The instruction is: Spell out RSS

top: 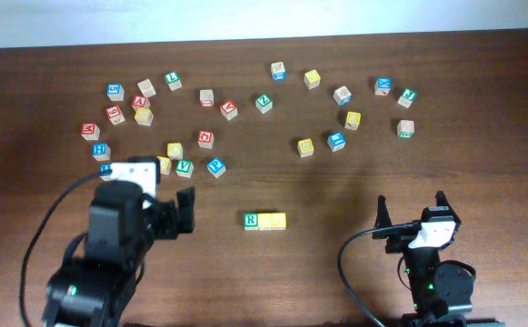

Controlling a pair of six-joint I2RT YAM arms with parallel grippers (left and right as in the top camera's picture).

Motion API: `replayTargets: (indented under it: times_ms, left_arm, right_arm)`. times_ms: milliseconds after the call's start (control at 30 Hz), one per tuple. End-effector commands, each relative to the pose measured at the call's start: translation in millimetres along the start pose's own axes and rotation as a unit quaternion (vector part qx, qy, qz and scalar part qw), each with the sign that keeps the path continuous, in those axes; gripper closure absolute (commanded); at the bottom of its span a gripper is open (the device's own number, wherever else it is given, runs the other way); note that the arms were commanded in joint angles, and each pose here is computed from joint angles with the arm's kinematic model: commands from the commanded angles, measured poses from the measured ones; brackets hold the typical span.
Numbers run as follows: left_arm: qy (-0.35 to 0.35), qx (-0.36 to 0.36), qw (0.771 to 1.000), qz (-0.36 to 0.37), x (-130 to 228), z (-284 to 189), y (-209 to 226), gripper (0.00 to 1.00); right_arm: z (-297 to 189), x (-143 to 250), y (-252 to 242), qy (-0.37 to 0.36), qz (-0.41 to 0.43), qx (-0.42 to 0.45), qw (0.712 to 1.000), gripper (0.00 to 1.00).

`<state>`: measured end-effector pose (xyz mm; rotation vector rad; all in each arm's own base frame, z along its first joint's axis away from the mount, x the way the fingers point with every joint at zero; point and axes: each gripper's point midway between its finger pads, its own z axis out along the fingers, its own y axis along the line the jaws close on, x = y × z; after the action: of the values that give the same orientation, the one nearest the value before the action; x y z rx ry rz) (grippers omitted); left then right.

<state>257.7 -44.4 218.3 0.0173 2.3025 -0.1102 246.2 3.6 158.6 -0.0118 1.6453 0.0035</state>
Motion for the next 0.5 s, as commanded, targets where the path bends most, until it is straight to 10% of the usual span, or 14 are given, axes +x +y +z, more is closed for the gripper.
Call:
replayTargets:
  times_ms: [0,467]
  left_arm:
    - [-0.086,0.045,0.992,0.077,6.0,-17.6,-2.4,0.01]
    - [-0.334,-0.021,0.941,0.053,31.2,0.2,38.3,0.01]
  right_arm:
    - [0.0,3.0,-2.0,0.002,0.003,0.004,1.000,0.02]
    - [0.0,3.0,-2.0,0.002,0.003,0.004,1.000,0.02]
